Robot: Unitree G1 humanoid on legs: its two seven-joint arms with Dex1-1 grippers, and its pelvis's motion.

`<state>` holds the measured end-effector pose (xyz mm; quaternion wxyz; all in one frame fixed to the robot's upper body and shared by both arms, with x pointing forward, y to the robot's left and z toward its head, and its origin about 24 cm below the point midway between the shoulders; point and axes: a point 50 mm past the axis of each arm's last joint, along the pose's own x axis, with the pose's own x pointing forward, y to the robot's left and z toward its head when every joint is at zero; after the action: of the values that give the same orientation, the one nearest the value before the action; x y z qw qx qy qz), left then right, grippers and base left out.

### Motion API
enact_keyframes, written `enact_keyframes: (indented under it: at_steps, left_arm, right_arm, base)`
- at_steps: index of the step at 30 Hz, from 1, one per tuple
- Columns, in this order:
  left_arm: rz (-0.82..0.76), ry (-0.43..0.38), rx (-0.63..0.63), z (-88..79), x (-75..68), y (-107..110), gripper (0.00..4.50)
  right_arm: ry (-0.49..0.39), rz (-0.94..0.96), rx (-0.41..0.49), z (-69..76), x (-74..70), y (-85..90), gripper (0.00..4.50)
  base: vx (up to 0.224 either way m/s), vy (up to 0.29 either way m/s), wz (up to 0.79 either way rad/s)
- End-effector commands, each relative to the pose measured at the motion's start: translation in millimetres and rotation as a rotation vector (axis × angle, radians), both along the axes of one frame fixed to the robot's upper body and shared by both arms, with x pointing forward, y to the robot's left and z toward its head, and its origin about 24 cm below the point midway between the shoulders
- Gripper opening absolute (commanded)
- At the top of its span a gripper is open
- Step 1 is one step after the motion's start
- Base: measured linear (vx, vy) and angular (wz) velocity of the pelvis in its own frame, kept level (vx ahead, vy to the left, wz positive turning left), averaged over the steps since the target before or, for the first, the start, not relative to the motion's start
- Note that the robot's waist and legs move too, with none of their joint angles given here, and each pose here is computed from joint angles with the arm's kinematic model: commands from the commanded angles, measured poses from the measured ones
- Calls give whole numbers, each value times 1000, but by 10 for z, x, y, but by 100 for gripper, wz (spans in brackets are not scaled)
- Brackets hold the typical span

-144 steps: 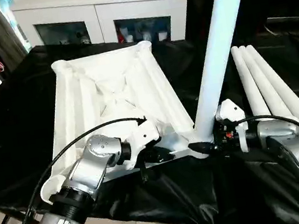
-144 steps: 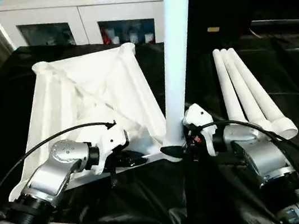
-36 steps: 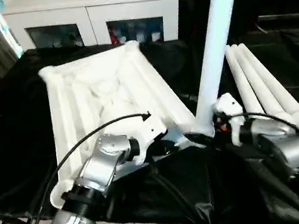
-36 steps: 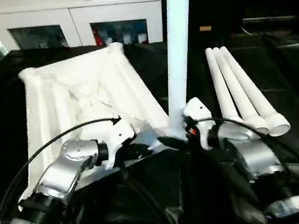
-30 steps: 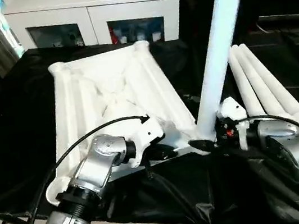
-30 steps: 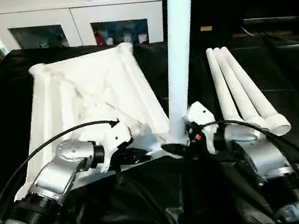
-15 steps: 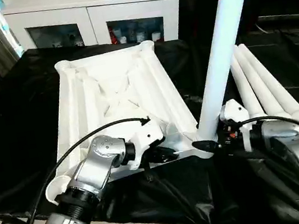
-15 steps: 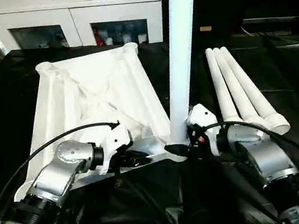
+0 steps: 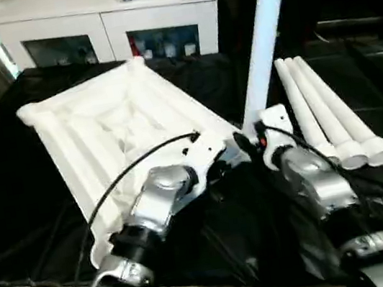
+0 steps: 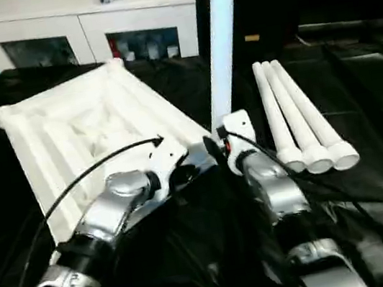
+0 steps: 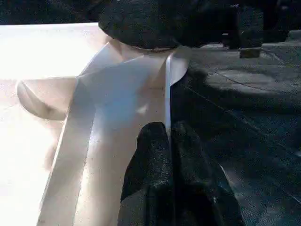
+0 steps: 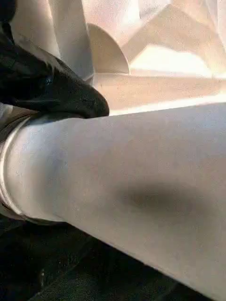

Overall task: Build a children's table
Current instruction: Rotate leg to tighten

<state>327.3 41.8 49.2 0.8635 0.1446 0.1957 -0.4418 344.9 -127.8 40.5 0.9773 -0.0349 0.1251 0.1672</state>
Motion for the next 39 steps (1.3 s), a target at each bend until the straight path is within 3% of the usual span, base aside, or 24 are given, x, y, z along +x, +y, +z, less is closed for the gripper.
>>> enact_keyframes:
  at_steps: [1,6,15,18,22,32,39]
  left_arm:
    - [-81,-74,-73,174,-15,-211,0]
    - [-146,-71,-70,163,-56,-149,0]
    - [-309,-39,-38,119,-139,82,0]
    - [-364,-30,-31,118,-160,154,0]
    - [-418,-12,-18,121,-178,250,0]
    - [-436,-1,-19,125,-177,293,0]
    - [-353,-10,-18,99,-137,239,0]
  right_arm:
    - [70,117,21,-150,-92,269,359]
    - [62,184,7,-133,-110,201,401]
    - [25,474,-23,20,-257,-127,401]
    - [40,578,-38,53,-348,-228,401]
    - [92,706,-37,74,-490,-325,367]
    - [118,749,-26,77,-549,-329,285]
    - [92,616,-22,2,-480,-221,272]
  base:
    - [0,0,0]
    - [0,0,0]
    - [0,0,0]
    - [0,0,0]
    - [0,0,0]
    - [0,0,0]
    - [0,0,0]
